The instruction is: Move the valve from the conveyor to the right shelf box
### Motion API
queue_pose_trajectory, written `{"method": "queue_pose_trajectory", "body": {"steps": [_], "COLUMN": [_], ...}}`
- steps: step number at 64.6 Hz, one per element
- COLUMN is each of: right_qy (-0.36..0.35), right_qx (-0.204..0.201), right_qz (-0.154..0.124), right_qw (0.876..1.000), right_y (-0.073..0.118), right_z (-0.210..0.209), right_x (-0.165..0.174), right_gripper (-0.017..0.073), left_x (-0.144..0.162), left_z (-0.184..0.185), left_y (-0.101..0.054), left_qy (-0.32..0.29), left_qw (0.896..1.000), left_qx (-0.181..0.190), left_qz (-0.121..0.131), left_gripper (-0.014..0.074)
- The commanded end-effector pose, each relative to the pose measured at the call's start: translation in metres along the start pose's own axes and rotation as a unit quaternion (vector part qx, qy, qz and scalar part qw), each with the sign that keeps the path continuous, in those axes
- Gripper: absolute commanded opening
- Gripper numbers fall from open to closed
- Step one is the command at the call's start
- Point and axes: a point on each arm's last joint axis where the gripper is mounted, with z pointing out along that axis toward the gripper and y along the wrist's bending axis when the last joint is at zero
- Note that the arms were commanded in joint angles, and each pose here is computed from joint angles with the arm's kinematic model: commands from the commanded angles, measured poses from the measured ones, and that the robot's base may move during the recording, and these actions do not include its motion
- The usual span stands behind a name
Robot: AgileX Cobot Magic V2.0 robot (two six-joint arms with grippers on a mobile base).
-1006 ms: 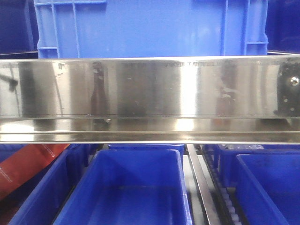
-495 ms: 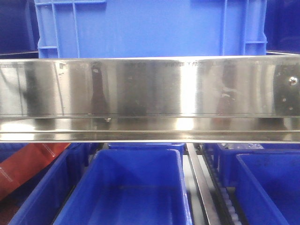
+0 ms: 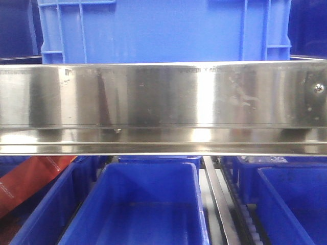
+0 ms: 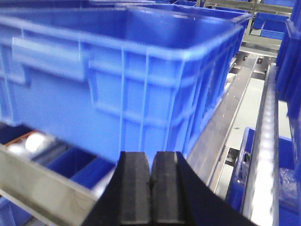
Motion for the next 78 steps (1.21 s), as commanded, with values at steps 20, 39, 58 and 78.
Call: {"method": "queue_pose_trajectory", "body": {"steps": [20, 39, 58, 78], "right_qy": [-0.015, -0.013, -0.013, -0.014], "right_qx": [0.006, 0.006, 0.006, 0.006], "right_qz": [-0.007, -0.007, -0.007, -0.007], "right_qw": [1.0, 1.0, 1.0, 1.0], "right_y": [-0.001, 0.0, 0.0, -0.001], "right_z": [-0.007, -0.007, -0.007, -0.007], "right_x": [0.021, 0.022, 0.022, 0.021], "right_gripper": [-0.0162, -0.0162, -0.0162, -0.0162], "left_x": [0.041, 0.04, 0.04, 0.055], "left_z": [-0.019, -0.019, -0.019, -0.028], "left_y": [-0.003, -0.003, -0.003, 0.001], "left_qy": [-0.03, -0.033, -0.033, -0.04], "left_qw": [0.999, 0.999, 0.999, 0.999], "left_qx": [0.001, 0.001, 0.001, -0.034], "left_qz": [-0.016, -0.016, -0.016, -0.008], "left_gripper": [-0.0111, -0.0111, -0.0111, -0.0111]}}
